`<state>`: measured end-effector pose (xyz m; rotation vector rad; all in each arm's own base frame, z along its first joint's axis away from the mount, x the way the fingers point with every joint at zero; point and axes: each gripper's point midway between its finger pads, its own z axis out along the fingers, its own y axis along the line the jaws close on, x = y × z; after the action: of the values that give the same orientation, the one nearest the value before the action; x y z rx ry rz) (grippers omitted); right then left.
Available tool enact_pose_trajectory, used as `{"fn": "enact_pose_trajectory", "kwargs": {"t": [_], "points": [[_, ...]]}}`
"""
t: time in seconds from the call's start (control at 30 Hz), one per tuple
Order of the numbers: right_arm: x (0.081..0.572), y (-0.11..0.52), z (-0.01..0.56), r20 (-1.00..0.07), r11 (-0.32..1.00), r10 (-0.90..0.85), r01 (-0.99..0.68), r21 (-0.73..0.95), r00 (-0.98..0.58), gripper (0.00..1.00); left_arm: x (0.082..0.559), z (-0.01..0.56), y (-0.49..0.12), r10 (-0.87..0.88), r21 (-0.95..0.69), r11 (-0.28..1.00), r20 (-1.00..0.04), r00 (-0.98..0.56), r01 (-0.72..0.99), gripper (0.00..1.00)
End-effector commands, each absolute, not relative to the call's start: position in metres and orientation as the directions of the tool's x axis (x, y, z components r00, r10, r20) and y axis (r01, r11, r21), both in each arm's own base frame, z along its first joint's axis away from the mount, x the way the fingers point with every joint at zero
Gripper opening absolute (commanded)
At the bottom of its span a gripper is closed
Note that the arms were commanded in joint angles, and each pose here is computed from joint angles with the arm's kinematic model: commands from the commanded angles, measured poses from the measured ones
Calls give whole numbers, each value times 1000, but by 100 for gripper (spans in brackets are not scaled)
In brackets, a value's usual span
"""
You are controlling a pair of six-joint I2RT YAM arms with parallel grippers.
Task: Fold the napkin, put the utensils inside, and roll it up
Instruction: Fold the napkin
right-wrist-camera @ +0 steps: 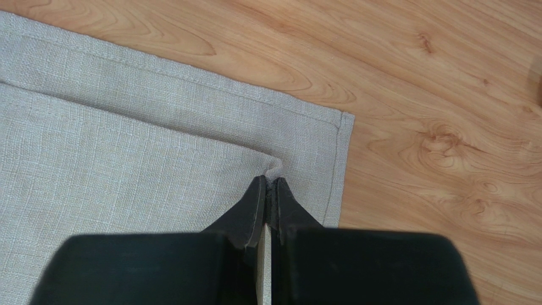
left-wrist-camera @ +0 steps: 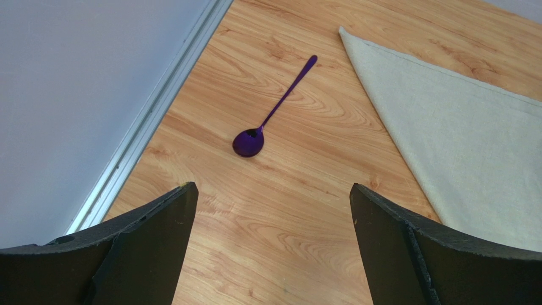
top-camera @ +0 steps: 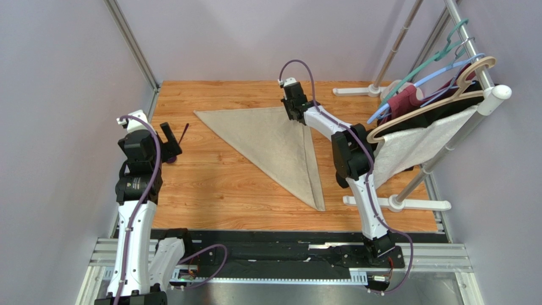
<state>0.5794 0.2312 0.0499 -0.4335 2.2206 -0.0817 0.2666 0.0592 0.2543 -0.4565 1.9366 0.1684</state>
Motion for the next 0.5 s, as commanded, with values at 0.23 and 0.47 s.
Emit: {"fn": "enact_pose_trajectory", "kwargs": {"t": [0.23,0.47], "points": [[611,225,89,-818,951,-304,-209,-229,-488,0,270,269,60,-238,-110,915,-923,-301,-388,99],[626,219,89,-824,954,-297,-186,-235,-483,0,270,269,60,-237,-108,915,-924,-301,-389,99]]}}
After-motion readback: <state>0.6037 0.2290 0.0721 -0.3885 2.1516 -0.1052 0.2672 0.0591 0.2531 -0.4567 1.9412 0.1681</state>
